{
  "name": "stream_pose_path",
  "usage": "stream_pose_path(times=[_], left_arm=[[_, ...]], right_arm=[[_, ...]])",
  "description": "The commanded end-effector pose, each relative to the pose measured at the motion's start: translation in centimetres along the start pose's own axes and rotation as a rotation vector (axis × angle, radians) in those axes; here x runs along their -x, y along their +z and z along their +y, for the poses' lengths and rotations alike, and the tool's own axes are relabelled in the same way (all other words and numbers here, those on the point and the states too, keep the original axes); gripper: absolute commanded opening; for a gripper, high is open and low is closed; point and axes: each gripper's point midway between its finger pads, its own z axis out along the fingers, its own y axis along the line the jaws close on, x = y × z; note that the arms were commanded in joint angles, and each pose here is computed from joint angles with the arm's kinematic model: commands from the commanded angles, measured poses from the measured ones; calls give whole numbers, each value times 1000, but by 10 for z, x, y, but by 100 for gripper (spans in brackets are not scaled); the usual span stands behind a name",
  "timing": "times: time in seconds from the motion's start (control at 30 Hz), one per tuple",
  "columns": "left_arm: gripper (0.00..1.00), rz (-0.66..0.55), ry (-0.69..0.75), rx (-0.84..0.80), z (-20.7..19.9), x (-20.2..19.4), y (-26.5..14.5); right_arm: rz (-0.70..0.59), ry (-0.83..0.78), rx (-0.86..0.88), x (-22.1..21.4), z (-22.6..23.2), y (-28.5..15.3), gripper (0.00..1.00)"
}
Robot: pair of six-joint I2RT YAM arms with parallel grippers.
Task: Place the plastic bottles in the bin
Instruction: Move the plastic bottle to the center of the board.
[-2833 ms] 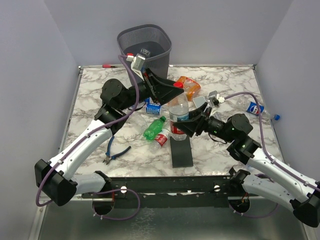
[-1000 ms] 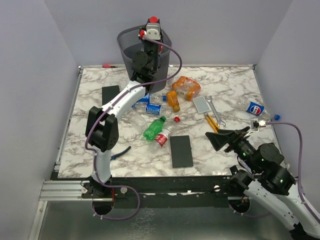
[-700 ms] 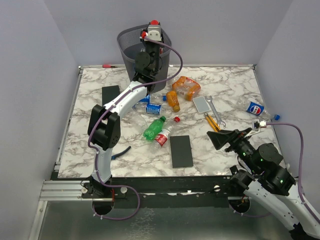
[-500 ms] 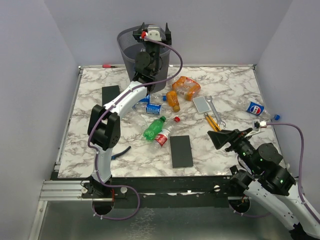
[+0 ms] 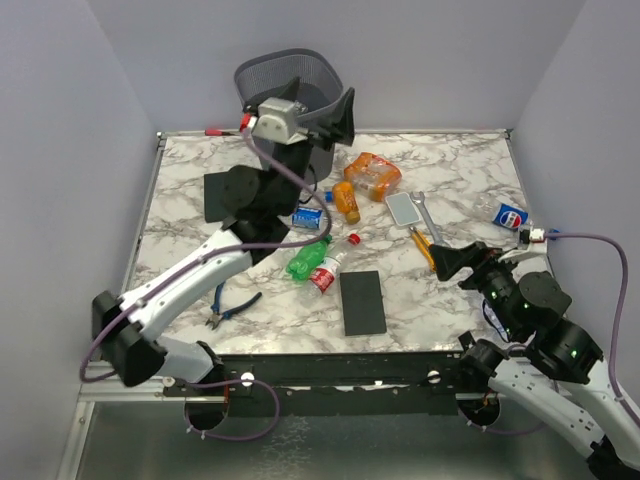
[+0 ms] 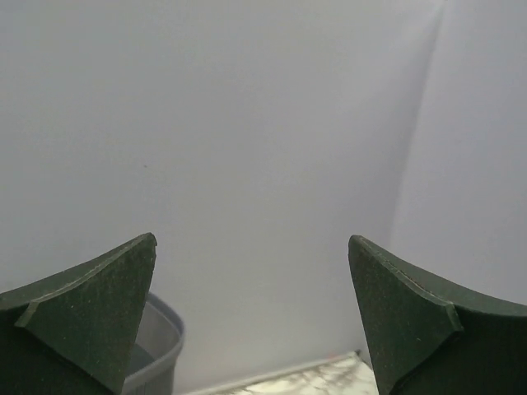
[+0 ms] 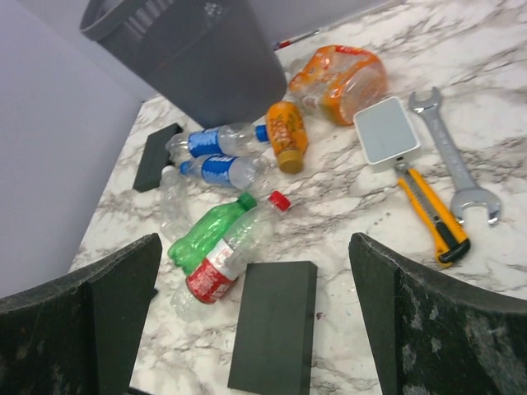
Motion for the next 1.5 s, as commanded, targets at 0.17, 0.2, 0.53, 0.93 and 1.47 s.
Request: stream_pose_path(times=[0.17,0.2,0.53,0.93,1.47], left_arm=[[99,528,-252,-195,-14,-70,-150],[99,593,-241,-202,-11,-86,-168],[99,840,-259,-162,26,-150,-291],[99,743,-303,-94,42,-136,-295],[99,742,-311,-78,46,-136,-299]], right_arm=[[6,-95,-276,20,-22,23,100],[6,-87,-286,19,-21,27,100],[60,6,-456,-21,-32,72,100],[-6,617,-854,-17,-194,102,100],[-238,851,-1140,-19,-303,124,99]])
